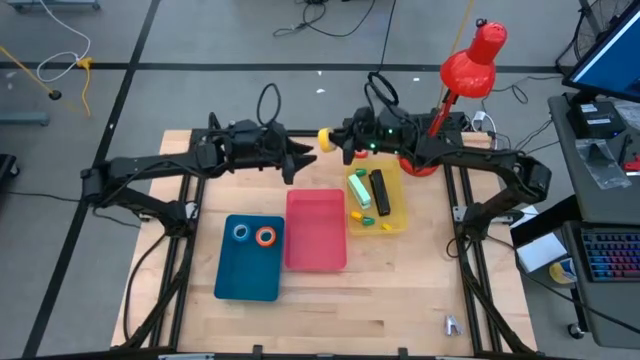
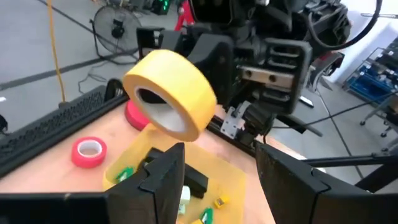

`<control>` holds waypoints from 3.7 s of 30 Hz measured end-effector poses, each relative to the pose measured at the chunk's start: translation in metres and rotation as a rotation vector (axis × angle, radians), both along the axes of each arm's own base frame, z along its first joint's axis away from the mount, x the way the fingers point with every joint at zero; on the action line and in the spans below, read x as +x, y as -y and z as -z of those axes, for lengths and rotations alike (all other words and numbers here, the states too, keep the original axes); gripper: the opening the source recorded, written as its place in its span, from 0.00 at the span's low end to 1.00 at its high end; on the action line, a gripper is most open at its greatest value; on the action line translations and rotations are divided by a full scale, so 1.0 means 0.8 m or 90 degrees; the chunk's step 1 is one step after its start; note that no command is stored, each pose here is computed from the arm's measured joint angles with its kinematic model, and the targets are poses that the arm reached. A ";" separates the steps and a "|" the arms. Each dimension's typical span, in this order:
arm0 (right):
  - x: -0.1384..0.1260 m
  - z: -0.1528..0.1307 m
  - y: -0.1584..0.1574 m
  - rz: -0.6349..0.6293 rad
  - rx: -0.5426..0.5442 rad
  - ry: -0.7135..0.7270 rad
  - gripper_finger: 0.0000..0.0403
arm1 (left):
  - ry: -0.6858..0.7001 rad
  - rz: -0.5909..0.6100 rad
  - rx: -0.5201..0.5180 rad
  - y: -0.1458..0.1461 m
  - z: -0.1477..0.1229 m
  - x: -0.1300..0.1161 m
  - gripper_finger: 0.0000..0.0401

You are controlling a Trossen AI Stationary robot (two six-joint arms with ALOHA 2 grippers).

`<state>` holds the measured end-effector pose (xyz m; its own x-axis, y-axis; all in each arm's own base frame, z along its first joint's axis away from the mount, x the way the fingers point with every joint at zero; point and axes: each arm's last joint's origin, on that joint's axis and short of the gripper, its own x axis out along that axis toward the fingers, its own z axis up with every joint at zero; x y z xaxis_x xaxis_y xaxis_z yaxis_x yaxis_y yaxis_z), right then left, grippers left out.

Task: Pick and place Stapler, Stapler remover, tape
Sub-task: Put the yellow tape into the blue bin

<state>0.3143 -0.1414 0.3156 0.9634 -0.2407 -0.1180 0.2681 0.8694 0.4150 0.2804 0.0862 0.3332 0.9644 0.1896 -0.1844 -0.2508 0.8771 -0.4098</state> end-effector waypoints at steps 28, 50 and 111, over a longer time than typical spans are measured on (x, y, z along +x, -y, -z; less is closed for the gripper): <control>0.013 -0.010 -0.024 -0.075 0.028 0.071 0.08 | 0.112 0.053 -0.042 0.005 -0.011 0.015 0.50; 0.013 0.002 -0.031 -0.105 0.006 -0.003 0.33 | -0.051 0.187 -0.188 0.009 0.016 0.001 0.09; 0.008 0.011 -0.023 -0.085 -0.020 -0.058 0.43 | -0.967 -0.146 -0.406 0.213 0.239 -0.060 0.32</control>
<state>0.3210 -0.1226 0.3065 0.9727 -0.1165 -0.2005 0.1847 0.9121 0.3659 0.2326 -0.0838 0.1423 -0.1897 -0.1769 -0.9658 -0.8221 0.5665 0.0578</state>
